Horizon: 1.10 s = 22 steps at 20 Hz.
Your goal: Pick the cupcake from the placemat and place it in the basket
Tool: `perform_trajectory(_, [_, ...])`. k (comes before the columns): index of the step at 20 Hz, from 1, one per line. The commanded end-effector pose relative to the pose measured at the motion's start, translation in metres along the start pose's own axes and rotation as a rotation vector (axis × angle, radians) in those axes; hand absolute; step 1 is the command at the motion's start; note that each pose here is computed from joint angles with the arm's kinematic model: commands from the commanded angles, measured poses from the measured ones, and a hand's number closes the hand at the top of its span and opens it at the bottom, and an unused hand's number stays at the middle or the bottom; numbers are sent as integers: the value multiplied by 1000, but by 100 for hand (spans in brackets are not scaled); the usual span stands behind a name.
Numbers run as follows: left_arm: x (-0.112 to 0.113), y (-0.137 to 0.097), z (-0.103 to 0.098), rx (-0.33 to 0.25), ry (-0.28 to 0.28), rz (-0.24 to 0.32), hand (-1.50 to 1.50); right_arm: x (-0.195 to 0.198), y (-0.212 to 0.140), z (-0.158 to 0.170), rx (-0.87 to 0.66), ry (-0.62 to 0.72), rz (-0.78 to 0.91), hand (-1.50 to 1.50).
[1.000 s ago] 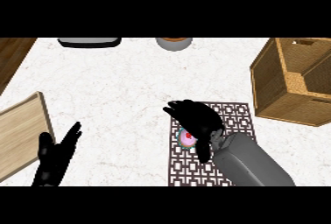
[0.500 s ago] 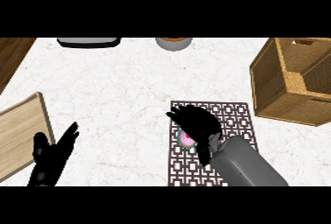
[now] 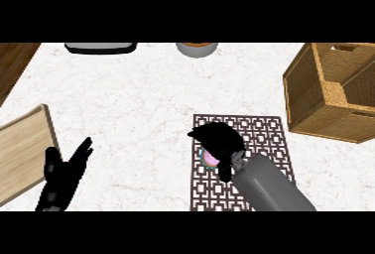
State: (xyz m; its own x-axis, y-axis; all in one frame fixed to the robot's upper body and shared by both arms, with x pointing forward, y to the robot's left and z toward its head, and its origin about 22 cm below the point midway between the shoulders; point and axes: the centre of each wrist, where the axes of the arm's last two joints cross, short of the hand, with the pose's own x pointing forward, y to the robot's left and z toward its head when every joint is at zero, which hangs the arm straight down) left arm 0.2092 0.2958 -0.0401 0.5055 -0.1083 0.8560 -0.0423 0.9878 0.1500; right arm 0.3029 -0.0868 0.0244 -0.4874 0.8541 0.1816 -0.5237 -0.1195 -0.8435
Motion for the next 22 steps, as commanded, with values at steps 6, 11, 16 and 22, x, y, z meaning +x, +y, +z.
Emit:
perform_trajectory(6, [-34,6,5,-27,48,11,0,-22,14,7,-64,-77,159,150])
perform_trajectory(11, [-28,-10,10,-12,25,7,0,3,16,-17,-73,-71,164,150])
perform_trajectory(16, [-16,-4,4,17,23,7,0,-2,41,0,-133,402,-91,150])
perform_trajectory(22, [-25,3,7,31,38,8,0,28,25,18,-333,595,-170,150])
